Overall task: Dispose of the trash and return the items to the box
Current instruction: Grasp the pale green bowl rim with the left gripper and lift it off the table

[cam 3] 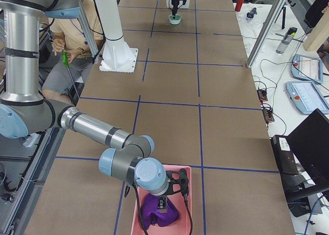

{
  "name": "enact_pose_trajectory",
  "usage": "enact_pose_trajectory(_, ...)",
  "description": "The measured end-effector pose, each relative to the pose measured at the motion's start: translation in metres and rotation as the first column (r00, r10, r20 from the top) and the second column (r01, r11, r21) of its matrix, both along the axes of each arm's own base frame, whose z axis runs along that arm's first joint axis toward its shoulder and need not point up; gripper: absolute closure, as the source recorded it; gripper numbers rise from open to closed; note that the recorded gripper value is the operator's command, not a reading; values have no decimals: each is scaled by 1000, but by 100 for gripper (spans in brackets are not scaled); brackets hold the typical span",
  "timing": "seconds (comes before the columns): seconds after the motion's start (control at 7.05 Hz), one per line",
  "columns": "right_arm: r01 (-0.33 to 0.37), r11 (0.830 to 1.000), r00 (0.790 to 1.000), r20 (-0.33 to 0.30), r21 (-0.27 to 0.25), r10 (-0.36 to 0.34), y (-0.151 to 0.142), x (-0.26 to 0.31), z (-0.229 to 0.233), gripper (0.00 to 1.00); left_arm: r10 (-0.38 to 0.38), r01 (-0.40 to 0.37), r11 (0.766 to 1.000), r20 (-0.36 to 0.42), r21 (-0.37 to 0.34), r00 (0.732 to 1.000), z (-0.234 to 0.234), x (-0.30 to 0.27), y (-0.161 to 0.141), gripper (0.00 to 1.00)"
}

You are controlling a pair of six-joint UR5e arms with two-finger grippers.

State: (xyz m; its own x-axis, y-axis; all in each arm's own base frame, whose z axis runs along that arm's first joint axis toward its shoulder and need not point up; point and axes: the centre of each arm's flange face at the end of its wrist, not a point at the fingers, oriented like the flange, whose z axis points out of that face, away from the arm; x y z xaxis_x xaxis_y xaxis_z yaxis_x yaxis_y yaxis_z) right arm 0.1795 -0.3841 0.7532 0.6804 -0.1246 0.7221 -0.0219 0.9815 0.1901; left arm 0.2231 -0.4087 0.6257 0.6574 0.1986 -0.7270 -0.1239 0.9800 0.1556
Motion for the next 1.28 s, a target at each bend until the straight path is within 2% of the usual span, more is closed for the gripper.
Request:
enact_pose_trajectory(0.14, -7, 1000, 1000, 30, 16, 6, -7, -6, -15, 0, 5, -5, 1000, -2, 5, 1000, 1, 1, 0, 100)
enact_pose_trajectory(0.43, -35, 999, 998, 56, 2, 35, -33, -37, -72, 0, 9, -9, 1000, -18, 22, 1000, -9, 1, 0, 100)
enact_pose_trajectory(0.71, -63, 998, 995, 74, -24, 65, -51, -74, -134, 0, 10, -5, 998, -83, 63, 996, -50, -7, -4, 100)
enact_pose_trajectory(0.85, -72, 997, 994, 85, -42, 75, -54, -93, -159, 0, -25, 36, 993, -102, 110, 994, -65, -38, -14, 100)
enact_pose_trajectory(0.99, -75, 995, 992, 95, -62, 81, -56, -111, -178, 0, -57, 72, 979, -88, 188, 995, -63, -88, -27, 100)
enact_pose_trajectory(1.14, -77, 993, 991, 103, -90, 86, -58, -128, -191, 0, -74, 81, 961, -35, 265, 997, -43, -148, -37, 100)
enact_pose_trajectory(1.28, -72, 991, 991, 108, -110, 84, -59, -141, -197, 0, -82, 64, 948, 43, 312, 996, -10, -210, -50, 100)
